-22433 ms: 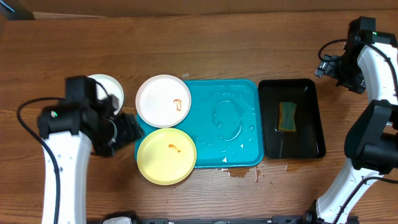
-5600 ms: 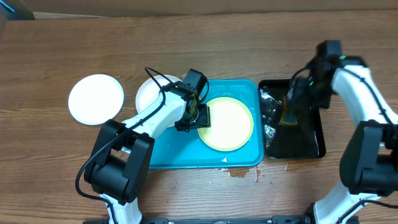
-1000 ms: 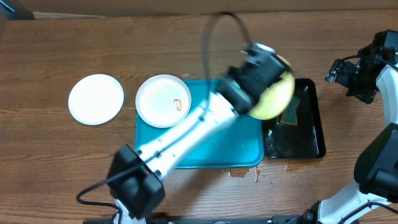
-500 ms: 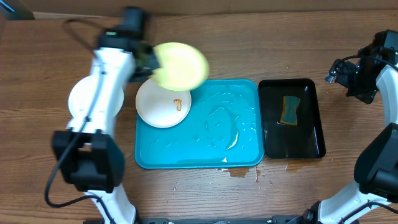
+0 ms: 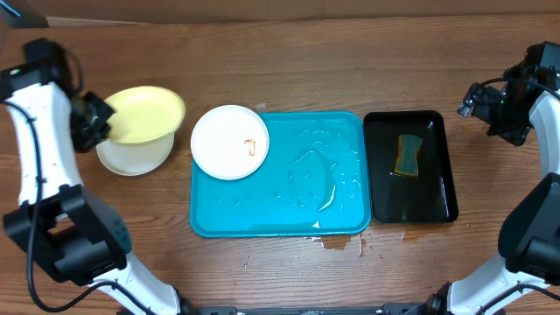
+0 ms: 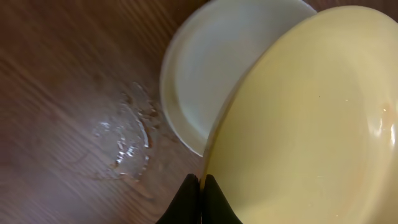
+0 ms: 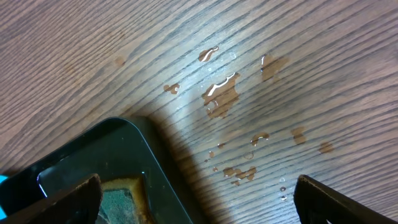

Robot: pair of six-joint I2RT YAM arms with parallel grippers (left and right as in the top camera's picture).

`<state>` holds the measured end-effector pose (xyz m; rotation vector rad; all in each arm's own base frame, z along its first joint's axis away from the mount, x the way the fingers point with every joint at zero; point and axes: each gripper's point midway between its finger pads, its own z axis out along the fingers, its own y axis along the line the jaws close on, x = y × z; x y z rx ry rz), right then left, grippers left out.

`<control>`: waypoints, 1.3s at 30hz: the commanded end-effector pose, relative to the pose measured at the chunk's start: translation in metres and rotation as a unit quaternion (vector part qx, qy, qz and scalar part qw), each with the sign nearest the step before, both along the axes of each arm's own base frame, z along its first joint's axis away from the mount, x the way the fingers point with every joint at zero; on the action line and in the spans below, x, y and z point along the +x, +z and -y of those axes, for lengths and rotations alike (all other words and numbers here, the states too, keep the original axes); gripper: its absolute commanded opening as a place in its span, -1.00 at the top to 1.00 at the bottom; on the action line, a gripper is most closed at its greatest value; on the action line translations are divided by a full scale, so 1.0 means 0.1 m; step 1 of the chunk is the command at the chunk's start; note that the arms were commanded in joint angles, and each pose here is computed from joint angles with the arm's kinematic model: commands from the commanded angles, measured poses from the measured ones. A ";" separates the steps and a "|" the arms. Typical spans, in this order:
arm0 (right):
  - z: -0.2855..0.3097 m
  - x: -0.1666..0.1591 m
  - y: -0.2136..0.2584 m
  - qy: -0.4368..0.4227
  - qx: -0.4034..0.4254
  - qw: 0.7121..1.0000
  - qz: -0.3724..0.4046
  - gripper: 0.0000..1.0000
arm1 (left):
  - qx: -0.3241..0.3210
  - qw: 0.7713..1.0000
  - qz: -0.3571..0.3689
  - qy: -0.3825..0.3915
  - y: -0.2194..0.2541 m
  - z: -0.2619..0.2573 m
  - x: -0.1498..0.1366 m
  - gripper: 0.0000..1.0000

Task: Clean dirty plates on tray and stack at the side
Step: 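Carry the yellow plate left and stack it on the white plate, then release the yellow plate and move the left gripper to the pink-white plate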

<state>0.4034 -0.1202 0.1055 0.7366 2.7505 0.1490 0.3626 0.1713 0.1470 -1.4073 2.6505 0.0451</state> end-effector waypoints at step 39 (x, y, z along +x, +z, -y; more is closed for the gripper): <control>0.02 0.04 0.06 -0.002 -0.003 1.000 0.011 -1.00 | -0.179 0.965 0.078 -0.177 -0.36 0.73 0.19 -0.82</control>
